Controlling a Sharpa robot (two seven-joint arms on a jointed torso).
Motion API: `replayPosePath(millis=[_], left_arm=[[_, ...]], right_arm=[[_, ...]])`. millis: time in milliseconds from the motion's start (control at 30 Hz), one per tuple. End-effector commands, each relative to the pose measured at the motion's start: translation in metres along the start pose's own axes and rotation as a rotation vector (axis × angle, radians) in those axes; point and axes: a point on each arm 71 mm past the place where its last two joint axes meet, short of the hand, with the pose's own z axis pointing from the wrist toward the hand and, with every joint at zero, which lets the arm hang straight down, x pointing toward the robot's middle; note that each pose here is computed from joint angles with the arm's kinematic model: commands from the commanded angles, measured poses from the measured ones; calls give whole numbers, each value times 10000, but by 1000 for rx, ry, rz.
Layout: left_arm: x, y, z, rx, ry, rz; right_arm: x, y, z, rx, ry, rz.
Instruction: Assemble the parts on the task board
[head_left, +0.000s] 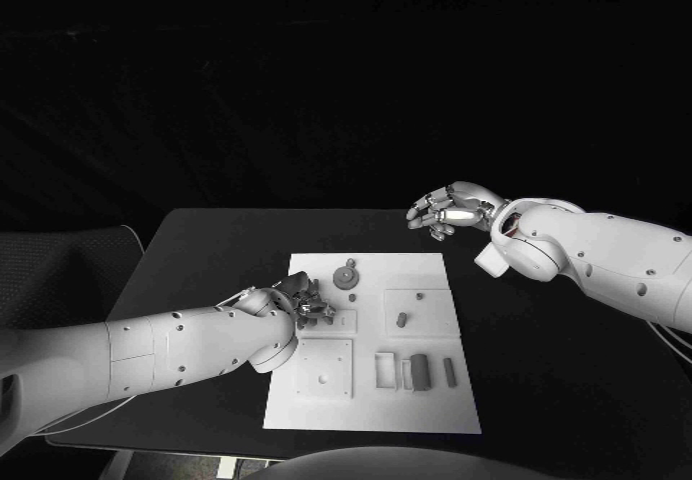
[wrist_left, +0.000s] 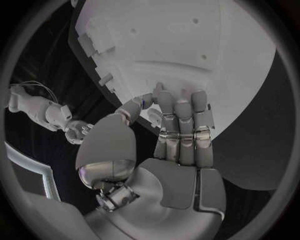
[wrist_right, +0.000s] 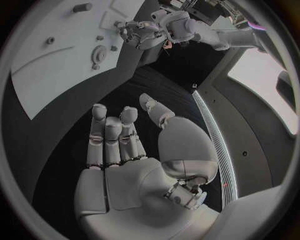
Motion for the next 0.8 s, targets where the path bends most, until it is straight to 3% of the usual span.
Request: replayPosePath(millis=[33, 800], left_arm=[[0, -24, 4, 2, -18, 5], [15, -21, -12, 4, 3, 30]], right_arm=[[19, 5, -1, -5, 17, -4], [46, 4, -2, -6, 31, -1]])
